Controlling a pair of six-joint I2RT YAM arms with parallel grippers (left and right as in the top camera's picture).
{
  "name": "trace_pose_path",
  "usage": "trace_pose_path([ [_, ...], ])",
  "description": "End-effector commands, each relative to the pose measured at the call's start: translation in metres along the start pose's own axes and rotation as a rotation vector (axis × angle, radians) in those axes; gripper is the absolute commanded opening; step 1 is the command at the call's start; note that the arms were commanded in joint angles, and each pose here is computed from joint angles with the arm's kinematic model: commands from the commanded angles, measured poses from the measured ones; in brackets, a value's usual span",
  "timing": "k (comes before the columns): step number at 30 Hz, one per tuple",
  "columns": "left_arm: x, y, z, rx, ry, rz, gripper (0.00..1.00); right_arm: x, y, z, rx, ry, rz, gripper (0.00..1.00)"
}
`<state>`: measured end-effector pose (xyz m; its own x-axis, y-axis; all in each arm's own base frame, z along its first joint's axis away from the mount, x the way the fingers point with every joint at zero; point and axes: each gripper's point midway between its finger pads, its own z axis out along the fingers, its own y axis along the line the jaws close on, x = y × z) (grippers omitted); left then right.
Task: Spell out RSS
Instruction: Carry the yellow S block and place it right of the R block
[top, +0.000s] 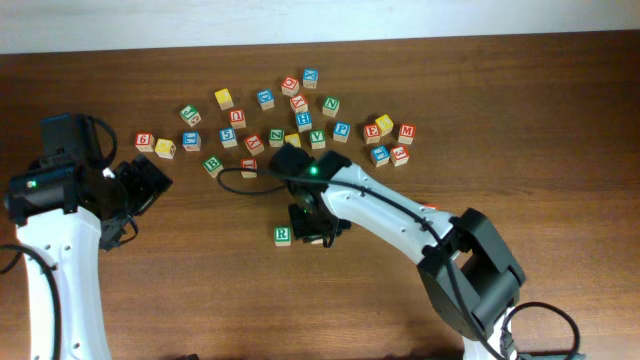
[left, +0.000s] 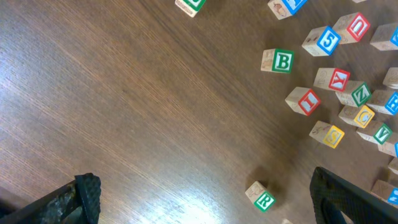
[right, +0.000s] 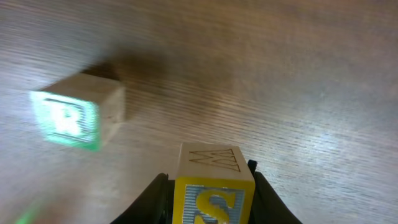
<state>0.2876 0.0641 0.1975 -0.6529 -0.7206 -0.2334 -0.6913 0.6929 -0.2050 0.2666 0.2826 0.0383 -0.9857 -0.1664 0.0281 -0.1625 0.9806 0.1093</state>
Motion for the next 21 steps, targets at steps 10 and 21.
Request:
trace_pose_path([
  [10, -0.001, 0.000, -0.002, 0.001, -0.005, -0.009, 0.99, -0.012, 0.015, 0.024, -0.030, -0.130, 0.031, 0.27],
  [21, -0.001, 0.000, -0.002, 0.002, -0.005, -0.009, 0.99, -0.009, 0.024, 0.024, -0.081, -0.106, 0.055, 0.36],
])
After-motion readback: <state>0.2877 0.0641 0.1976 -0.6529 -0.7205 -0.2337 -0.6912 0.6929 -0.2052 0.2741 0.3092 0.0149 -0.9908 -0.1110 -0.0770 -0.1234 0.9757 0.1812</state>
